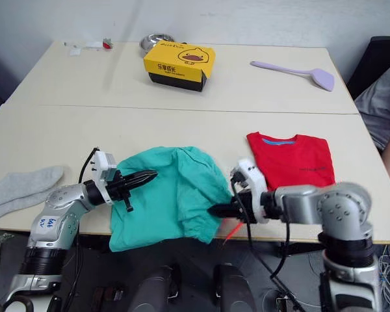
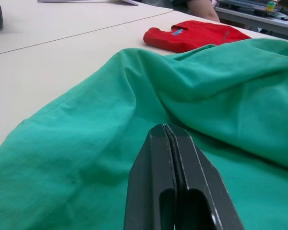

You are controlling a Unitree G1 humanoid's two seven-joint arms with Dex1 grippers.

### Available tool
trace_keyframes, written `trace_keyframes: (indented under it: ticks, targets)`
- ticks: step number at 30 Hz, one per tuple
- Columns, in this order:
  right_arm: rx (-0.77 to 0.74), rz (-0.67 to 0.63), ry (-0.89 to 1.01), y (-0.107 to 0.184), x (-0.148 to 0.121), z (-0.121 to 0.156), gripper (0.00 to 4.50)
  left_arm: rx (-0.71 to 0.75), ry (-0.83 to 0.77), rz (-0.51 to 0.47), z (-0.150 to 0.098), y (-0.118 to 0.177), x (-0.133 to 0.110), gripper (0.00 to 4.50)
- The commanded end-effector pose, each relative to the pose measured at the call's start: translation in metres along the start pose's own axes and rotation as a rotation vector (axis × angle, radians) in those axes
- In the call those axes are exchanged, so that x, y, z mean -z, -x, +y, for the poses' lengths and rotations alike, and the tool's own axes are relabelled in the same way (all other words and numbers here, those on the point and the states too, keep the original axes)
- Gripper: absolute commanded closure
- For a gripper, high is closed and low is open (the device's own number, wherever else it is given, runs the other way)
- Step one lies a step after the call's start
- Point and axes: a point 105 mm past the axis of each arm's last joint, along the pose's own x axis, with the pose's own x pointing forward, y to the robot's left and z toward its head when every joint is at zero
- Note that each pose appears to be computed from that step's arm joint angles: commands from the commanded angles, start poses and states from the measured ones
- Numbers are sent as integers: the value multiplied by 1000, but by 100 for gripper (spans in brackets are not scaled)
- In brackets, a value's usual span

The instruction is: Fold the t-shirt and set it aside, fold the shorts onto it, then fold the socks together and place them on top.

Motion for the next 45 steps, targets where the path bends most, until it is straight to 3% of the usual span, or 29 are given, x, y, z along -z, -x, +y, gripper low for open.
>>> trace_keyframes:
  ticks: [1, 4, 8, 14, 18, 24, 25, 29, 34, 37, 41, 45]
  targets:
    - [-2, -30, 42, 13, -21, -6, 345, -16, -15, 81, -1, -5, 17, 450]
    - [13, -12, 123, 20, -32, -10, 448, -11, 1, 128, -6, -10, 29, 450]
    - [80, -3, 268, 26, -46, -23, 448, -16, 9, 174, -9, -10, 43, 450]
    - [239, 62, 572, 35, -60, -62, 448, -7, 20, 175, -14, -12, 47, 450]
    - [253, 72, 749, 37, -69, -71, 448, 4, 16, 149, -14, -15, 44, 450]
    - [212, 46, 737, 40, -65, -72, 448, 24, 5, 113, -14, -20, 39, 450]
    - [178, 52, 663, 43, -56, -69, 399, 29, 3, 106, -13, -22, 38, 450]
    - [124, 78, 418, 71, -22, -61, 282, 37, 0, 82, -13, -26, 35, 450]
    - [122, 6, 189, 103, -10, -51, 115, 26, 2, 36, -10, -27, 32, 450]
    - [87, -107, 18, 117, -10, -39, 22, 31, 1, 19, -8, -26, 31, 450]
    - [18, -146, -153, 116, 14, -26, 4, 40, -7, 12, -3, -23, 25, 450]
    - [-88, -202, -303, 94, 44, -1, 4, 39, -13, 15, -1, -21, 24, 450]
